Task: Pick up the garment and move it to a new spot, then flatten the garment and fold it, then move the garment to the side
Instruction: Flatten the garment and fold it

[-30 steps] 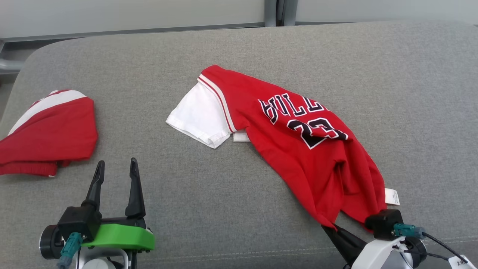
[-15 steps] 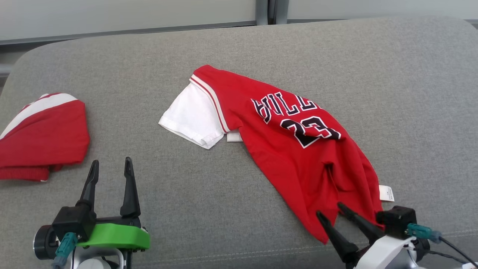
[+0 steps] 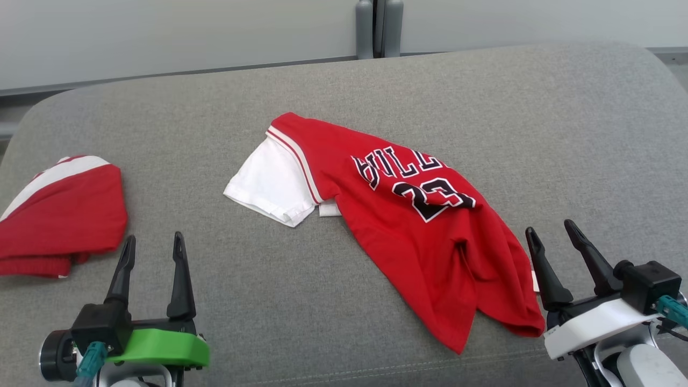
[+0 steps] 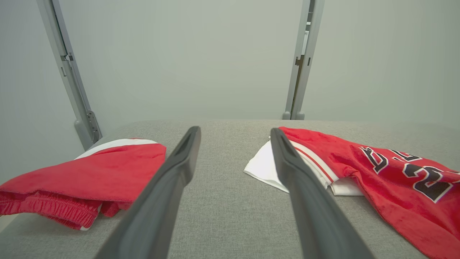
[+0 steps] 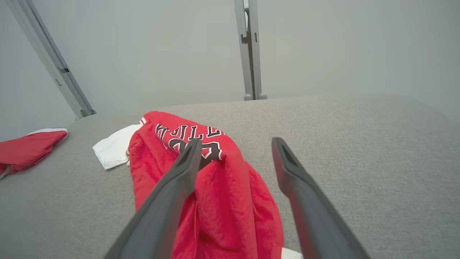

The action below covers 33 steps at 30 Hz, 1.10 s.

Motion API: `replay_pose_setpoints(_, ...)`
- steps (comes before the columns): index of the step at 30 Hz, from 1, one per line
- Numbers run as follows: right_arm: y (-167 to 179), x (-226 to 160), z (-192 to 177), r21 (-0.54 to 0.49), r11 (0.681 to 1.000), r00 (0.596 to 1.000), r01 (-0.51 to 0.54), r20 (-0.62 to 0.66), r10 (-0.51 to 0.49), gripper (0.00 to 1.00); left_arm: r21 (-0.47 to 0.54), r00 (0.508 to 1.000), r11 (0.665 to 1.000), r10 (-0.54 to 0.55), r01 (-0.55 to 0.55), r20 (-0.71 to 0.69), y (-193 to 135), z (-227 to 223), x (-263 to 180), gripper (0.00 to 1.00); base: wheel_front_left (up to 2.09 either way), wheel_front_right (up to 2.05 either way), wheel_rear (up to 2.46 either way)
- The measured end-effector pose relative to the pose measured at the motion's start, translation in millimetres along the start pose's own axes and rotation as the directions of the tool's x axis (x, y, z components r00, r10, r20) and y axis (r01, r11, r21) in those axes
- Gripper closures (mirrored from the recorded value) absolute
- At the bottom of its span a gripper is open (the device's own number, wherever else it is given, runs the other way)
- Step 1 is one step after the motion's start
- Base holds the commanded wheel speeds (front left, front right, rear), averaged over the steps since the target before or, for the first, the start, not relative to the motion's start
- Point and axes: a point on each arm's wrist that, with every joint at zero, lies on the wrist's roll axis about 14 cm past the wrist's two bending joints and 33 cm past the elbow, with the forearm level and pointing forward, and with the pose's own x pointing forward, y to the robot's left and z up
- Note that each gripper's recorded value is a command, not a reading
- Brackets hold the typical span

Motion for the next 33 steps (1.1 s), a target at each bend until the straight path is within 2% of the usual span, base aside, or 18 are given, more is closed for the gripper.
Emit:
replay_pose_setpoints(4,6.9,-3.1,3.7,-0.048,0.999,1.000,-0.003,0.018,0.004,0.00,0.002,1.000,1.000,-0.003,0.003,0.000,-1.4,1.5,-9.7,0.00,0.00,0.00,0.00)
replay_pose_setpoints(15,39.2,-25.5,-5.6,-0.036,0.999,0.999,-0.030,0.016,0.031,0.00,0.011,1.000,1.000,-0.004,0.004,0.013,-2.1,7.9,-30.3,0.00,0.00,0.00,0.00)
replay_pose_setpoints(33,42.5,-35.3,-7.6,-0.018,1.000,1.000,0.007,0.027,-0.006,0.00,0.027,1.000,1.000,0.013,-0.013,-0.017,1.7,0.0,-43.2,0.00,0.00,0.00,0.00)
